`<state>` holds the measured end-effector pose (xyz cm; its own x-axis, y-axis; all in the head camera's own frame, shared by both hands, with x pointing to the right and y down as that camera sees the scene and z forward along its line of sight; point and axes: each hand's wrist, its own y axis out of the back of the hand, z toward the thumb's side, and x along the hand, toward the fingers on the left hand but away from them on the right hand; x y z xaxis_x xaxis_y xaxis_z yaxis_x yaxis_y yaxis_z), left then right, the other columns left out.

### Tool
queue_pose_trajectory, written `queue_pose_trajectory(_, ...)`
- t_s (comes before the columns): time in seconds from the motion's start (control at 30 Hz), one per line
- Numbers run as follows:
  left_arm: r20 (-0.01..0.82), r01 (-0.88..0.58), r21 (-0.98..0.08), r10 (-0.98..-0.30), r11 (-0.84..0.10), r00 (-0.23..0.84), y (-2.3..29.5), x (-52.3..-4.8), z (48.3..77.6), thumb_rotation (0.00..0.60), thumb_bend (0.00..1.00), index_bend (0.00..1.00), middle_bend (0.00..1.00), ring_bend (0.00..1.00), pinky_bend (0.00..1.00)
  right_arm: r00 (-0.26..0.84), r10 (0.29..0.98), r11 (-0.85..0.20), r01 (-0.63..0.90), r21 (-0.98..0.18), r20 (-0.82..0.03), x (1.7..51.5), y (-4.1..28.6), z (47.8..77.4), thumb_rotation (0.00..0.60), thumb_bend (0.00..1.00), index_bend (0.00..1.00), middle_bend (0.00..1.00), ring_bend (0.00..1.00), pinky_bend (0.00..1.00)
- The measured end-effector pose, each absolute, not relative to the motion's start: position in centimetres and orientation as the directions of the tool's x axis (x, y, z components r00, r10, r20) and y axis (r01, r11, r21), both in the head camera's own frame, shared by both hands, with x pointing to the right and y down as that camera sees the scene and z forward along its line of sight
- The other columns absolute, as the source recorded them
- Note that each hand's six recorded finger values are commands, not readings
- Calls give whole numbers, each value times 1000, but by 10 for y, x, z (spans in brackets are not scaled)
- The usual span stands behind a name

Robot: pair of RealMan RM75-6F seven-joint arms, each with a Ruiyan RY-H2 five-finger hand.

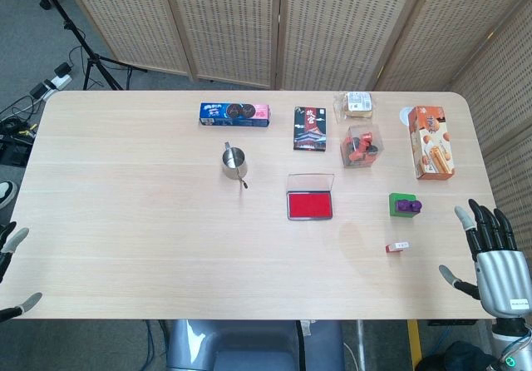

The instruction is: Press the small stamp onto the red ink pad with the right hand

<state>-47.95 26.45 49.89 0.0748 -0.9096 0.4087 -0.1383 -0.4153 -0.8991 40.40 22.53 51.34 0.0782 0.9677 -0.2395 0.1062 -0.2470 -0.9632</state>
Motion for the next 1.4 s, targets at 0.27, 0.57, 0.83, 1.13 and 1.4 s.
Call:
queue_pose_trajectory(0.27,406,-143,-900,-911,-413,73,264,-481,498,600,0,0,0,0,0,82,965,-255,106,-961,-247,404,226,515,600,0,0,0,0,0)
queue_pose_trajectory(0.57,413,-137,-898,-908,-419,66,263,-482,501,600,0,0,0,0,0,108,964,-257,123,-959,-245,402,222,519,600,0,0,714,702,737)
queue_pose_trajectory(0.83,422,-127,-897,-906,-424,45,259,-483,506,600,0,0,0,0,0,185,943,-306,153,-940,-277,396,215,539,600,7,0,1000,1000,1000)
queue_pose_trajectory(1.13,441,-115,-890,-897,-441,26,255,-483,514,600,0,0,0,0,0,272,862,-458,53,-887,-429,390,208,592,600,213,193,1000,1000,1000)
queue_pose_trajectory(1.4,452,-113,-886,-892,-451,12,252,-484,518,600,0,0,0,0,0,298,790,-532,-101,-841,-535,385,205,639,600,336,333,1000,1000,1000)
